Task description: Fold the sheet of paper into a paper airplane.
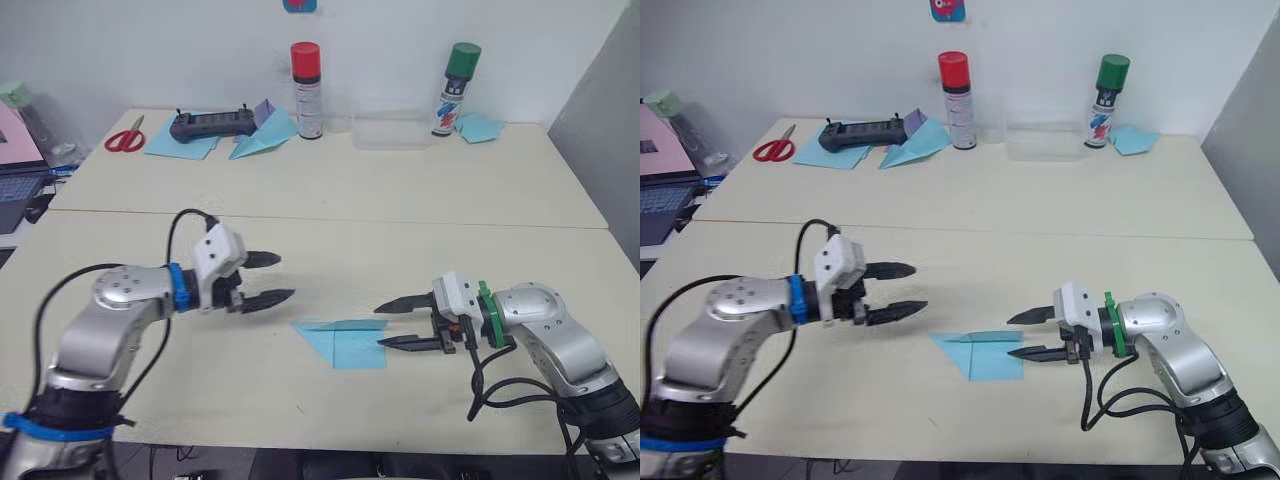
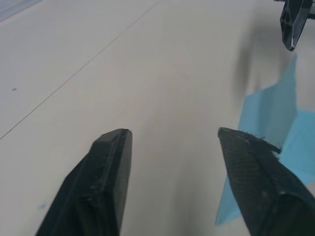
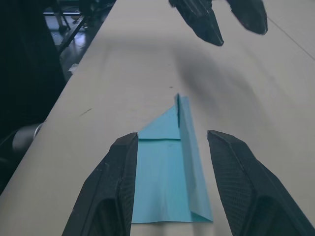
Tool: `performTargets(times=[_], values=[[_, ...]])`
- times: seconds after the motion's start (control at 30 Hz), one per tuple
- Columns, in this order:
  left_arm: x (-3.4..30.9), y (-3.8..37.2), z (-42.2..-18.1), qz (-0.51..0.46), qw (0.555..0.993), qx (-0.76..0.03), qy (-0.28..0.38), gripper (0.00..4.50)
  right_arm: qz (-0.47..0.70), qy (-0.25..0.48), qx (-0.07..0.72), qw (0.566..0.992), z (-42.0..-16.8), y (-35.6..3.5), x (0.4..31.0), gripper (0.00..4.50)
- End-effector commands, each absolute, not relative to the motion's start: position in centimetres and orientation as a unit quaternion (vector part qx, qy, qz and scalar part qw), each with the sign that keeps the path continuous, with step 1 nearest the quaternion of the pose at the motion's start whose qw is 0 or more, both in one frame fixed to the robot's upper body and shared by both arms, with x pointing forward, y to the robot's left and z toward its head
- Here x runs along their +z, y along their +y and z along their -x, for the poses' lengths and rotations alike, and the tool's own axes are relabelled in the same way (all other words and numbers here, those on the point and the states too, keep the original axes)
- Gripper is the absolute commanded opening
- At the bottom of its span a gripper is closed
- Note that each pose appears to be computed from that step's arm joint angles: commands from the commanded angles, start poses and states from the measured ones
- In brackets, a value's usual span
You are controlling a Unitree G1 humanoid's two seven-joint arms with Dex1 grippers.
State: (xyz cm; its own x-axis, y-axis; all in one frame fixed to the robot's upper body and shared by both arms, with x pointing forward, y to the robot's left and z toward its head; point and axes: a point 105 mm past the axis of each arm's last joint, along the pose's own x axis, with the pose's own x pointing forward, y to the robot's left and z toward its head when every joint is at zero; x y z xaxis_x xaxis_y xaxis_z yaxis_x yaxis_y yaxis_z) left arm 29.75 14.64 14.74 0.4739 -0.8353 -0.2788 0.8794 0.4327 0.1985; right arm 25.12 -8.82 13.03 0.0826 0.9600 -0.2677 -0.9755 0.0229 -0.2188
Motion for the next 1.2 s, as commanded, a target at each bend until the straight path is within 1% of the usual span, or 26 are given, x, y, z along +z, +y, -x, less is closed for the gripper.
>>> performTargets(times=[0.03,0.13,0.23,0.4,0.5,0.57,0.6,0.7,0.87,1.03,1.13,1.2], values=[[13.7,13.0,-29.7,-0.158,0.835,-0.523,0.066,1.98,0.178,0.001,0.668,0.723,-25.3,-8.5,14.0,2.29],[12.1,11.7,-28.9,-0.15,0.818,-0.548,0.085,1.1,0.176,0.002,0.664,0.726,-25.2,-8.3,14.0,2.29],[10.8,11.1,-28.4,-0.155,0.808,-0.559,0.1,0.08,0.18,0.007,0.663,0.726,-25.0,-8.5,13.8,2.29],[9.3,10.8,-28.3,-0.16,0.8,-0.567,0.116,0.03,0.185,0.019,0.67,0.719,-23.8,-8.7,13.2,2.29],[8.2,10.7,-27.7,-0.166,0.787,-0.577,0.139,0.03,0.183,0.023,0.672,0.717,-23.2,-8.4,12.7,2.29],[6.3,11.1,-27.5,-0.194,0.777,-0.574,0.17,0.03,0.189,0.028,0.666,0.721,-23.2,-8.1,11.7,2.29],[5.9,11.1,-27.4,-0.198,0.775,-0.574,0.174,0.03,0.196,0.027,0.662,0.723,-23.4,-7.9,11.4,2.29],[5.9,10.8,-27.3,-0.208,0.769,-0.582,0.163,0.03,0.207,0.02,0.658,0.724,-23.5,-7.6,11.2,2.29],[5.1,11.2,-27.1,-0.222,0.76,-0.585,0.172,0.03,0.233,0.011,0.66,0.714,-23.5,-7.2,10.7,2.29],[5.5,11.3,-27.6,-0.211,0.764,-0.585,0.172,0.03,0.297,-0.015,0.674,0.676,-23.1,-6.5,9.6,2.29],[5.5,11.2,-27.5,-0.214,0.758,-0.592,0.174,0.03,0.327,-0.035,0.673,0.662,-23.3,-6.0,9.3,2.29],[5.5,11.3,-27.4,-0.215,0.755,-0.594,0.175,0.03,0.342,-0.052,0.665,0.662,-23.8,-5.7,9.2,2.29]])
